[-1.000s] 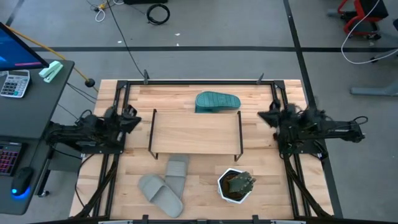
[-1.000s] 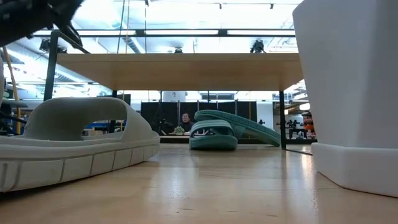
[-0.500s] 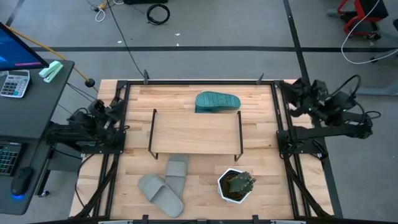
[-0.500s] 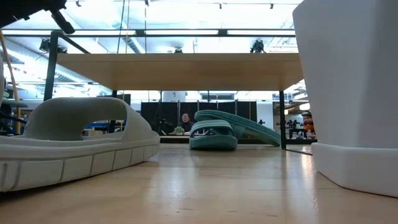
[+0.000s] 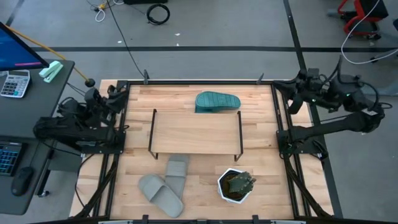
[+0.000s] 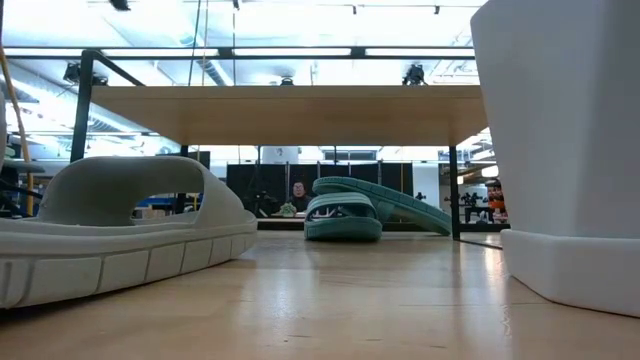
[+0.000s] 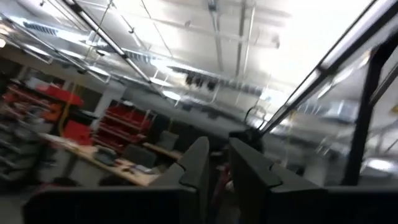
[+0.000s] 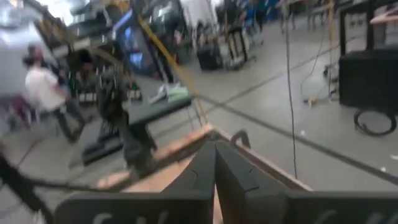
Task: Pick and place slides into the shelf
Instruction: Put the bottom gray slipper on the shelf
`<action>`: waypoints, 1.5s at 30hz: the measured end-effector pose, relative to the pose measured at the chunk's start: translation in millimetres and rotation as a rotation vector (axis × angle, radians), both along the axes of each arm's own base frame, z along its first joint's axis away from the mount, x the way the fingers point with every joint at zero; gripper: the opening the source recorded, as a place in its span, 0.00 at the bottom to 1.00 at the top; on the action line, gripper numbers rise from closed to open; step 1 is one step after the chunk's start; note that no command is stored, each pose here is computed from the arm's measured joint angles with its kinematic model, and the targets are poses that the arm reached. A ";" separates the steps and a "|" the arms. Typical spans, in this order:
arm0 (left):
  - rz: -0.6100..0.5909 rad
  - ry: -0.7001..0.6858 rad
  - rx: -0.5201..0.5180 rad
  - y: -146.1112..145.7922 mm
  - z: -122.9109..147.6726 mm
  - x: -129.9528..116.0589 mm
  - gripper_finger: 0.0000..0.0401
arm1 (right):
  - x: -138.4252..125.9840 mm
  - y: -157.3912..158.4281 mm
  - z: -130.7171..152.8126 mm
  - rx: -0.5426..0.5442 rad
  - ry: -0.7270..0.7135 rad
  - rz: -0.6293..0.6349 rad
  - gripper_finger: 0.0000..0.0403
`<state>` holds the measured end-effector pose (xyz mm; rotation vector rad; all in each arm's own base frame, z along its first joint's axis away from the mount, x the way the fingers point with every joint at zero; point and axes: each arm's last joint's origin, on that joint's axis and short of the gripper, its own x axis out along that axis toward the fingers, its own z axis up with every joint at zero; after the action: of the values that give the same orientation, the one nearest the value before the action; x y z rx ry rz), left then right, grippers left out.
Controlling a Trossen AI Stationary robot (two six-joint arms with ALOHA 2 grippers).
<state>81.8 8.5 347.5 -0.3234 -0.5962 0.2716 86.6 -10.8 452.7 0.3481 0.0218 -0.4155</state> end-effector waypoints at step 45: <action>-0.874 1.475 -0.900 -90.0 -69.6 47.6 0.51 | 31.0 -7.2 -30.2 0.110 0.711 -0.013 0.30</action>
<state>129.4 -81.6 278.0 -1.0521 1.1814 -0.1363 117.5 -18.1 422.5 0.2936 0.7385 -0.5348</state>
